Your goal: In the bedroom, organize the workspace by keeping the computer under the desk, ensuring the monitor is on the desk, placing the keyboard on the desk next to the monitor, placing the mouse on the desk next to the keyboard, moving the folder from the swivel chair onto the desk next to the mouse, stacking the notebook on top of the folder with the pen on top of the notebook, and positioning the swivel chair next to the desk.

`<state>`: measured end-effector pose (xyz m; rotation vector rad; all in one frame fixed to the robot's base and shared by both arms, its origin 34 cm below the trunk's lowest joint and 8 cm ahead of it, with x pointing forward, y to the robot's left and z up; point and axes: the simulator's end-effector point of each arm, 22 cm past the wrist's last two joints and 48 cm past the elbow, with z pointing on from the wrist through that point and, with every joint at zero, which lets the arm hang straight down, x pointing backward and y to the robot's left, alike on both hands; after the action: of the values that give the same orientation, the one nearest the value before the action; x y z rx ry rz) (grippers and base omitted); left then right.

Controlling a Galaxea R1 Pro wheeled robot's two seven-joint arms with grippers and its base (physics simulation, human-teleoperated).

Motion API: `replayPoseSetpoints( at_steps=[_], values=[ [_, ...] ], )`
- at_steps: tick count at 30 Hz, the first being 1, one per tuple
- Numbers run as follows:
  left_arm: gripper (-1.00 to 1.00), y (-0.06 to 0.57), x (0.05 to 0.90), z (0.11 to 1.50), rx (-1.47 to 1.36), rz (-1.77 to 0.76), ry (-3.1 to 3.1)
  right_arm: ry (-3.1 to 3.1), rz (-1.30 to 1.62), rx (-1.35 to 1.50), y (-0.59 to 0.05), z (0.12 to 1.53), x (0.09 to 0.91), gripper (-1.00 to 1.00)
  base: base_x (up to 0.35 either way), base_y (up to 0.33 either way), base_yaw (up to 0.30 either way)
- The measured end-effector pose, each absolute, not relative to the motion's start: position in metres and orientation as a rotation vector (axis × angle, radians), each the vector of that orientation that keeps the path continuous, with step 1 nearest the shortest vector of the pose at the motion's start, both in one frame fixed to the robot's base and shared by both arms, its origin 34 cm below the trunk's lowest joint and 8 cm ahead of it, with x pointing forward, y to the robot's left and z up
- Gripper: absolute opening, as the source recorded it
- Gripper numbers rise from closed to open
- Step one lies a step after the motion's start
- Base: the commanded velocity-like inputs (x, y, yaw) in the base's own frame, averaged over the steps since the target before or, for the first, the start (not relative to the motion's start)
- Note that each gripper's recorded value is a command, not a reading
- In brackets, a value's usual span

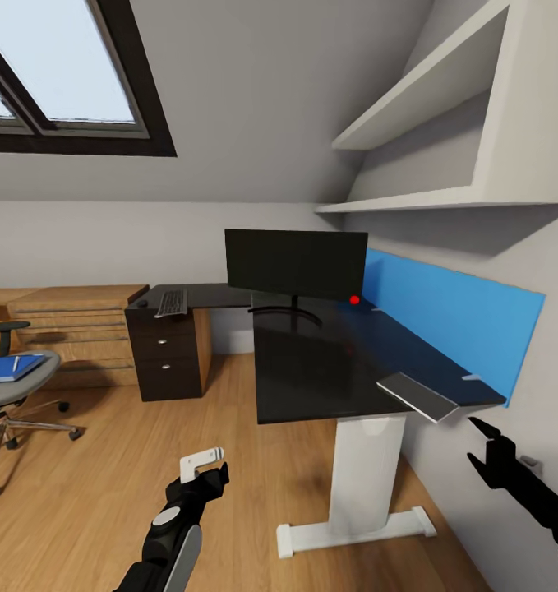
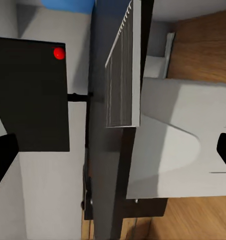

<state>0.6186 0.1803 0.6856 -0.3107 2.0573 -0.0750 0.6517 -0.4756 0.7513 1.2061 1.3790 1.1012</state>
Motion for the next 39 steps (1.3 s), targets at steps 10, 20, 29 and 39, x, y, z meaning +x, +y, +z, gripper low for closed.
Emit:
replayPoseSetpoints(
  at_steps=[10,20,29,39],
  values=[
    [1.00,0.179,0.618,0.684,-0.306,-0.075,2.062,1.408,1.096,1.270,-0.474,0.728,0.649,1.00,0.130,0.000,0.000],
    [1.00,0.179,0.618,0.682,-0.306,-0.074,2.065,1.431,1.085,1.311,-0.473,0.714,0.647,1.00,0.116,0.000,0.000],
    [1.00,0.179,0.618,0.682,-0.306,-0.074,2.065,1.433,1.085,1.315,-0.472,0.712,0.647,1.00,0.098,0.020,0.000],
    [1.00,0.180,0.618,0.682,-0.305,-0.072,2.066,1.436,1.083,1.315,-0.472,0.711,0.647,1.00,0.131,0.066,0.000]
  ],
)
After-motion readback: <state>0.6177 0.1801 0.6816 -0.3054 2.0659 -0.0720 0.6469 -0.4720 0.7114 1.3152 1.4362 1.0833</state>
